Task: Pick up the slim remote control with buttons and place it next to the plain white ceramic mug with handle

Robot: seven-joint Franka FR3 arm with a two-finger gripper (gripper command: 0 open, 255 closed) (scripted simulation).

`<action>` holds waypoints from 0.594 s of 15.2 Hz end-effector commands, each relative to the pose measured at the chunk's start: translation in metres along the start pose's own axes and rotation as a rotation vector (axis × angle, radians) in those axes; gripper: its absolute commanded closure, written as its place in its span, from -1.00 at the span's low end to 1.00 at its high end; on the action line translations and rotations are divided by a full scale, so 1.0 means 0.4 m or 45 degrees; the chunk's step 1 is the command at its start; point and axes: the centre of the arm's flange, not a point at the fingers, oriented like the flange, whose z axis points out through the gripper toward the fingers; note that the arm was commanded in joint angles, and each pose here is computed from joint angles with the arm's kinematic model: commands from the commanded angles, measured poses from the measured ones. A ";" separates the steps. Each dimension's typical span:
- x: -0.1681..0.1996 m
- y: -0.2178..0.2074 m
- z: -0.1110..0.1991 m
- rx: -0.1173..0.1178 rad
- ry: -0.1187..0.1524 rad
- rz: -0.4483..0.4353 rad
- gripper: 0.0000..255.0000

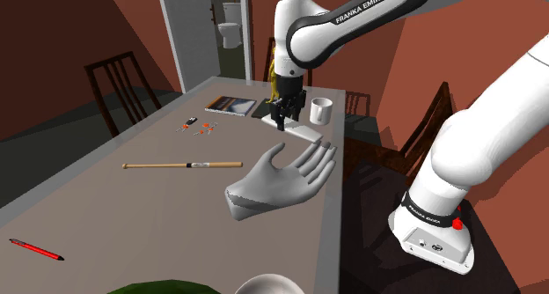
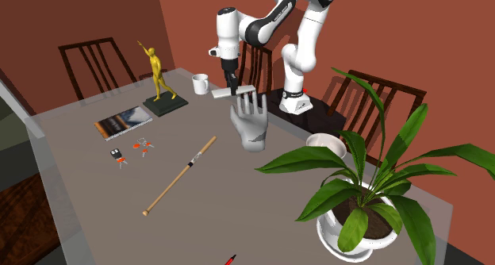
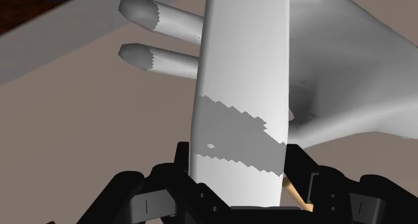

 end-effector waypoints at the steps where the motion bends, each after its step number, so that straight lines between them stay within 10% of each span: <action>1: -0.011 0.069 0.001 0.001 0.000 -0.002 1.00; 9: -0.046 0.331 0.003 0.001 0.000 -0.002 1.00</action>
